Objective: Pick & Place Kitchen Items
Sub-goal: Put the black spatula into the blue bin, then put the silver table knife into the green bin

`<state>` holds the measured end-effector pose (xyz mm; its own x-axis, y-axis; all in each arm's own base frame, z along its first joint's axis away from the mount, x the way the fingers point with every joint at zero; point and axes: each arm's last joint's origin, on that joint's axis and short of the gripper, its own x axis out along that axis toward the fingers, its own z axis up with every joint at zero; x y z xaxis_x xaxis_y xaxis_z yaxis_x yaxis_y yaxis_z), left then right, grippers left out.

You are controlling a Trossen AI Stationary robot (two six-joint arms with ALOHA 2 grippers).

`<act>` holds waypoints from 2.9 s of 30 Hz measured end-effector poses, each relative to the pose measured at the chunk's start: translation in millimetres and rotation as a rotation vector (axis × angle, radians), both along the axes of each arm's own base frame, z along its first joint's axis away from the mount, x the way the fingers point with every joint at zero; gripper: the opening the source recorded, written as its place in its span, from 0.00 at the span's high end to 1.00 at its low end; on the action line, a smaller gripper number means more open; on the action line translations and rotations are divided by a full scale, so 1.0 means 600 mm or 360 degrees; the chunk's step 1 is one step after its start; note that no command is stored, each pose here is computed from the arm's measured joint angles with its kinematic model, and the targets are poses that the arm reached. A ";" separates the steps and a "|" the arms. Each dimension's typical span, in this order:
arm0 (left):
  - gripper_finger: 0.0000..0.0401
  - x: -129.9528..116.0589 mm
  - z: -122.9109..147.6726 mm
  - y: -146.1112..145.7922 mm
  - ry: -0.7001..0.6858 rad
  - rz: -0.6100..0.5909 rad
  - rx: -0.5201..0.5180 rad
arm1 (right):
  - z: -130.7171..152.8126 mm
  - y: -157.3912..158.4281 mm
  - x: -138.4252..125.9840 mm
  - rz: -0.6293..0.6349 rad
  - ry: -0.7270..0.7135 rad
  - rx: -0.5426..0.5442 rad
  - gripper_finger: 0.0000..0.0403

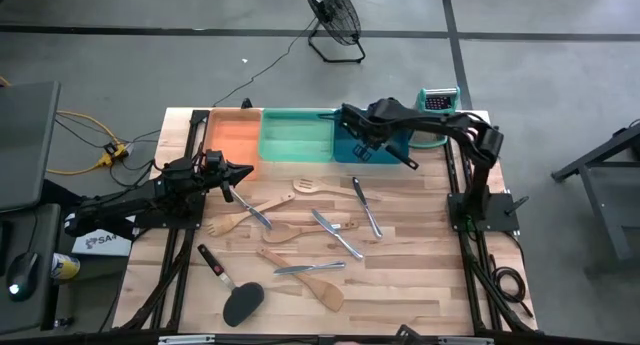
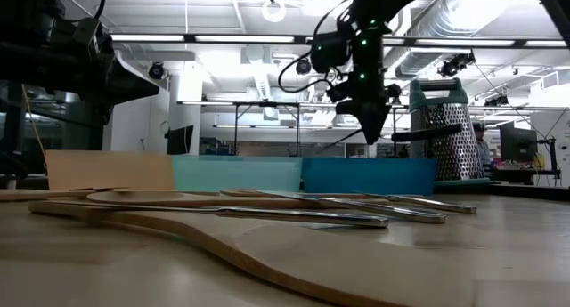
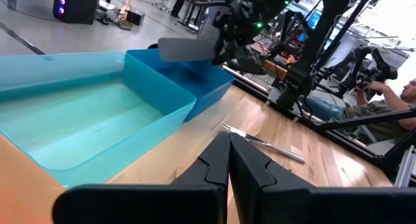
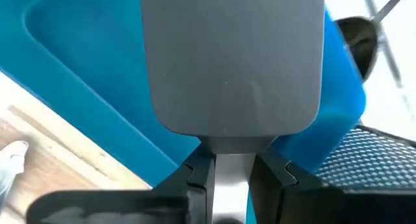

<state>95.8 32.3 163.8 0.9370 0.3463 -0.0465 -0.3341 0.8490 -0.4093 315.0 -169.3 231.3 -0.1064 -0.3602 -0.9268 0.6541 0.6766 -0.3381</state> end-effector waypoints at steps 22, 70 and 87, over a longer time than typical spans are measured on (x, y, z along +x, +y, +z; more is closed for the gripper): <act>0.99 0.000 0.000 0.000 0.0000 0.0000 0.0000 | -0.027 -0.074 0.030 0.0219 0.0158 0.0141 0.86; 0.99 0.000 0.000 0.000 0.0000 0.0000 0.0000 | 0.039 -0.054 0.021 0.0056 -0.0224 0.0172 0.38; 0.99 0.000 0.000 0.000 0.0000 0.0000 0.0000 | 0.109 0.117 -0.003 0.0232 -0.0353 0.0304 0.38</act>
<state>95.8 32.3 163.8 0.9370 0.3463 -0.0463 -0.3340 0.8491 -0.4093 313.3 -99.3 296.8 0.1454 -0.1739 -0.9740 0.5889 0.8063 -0.0561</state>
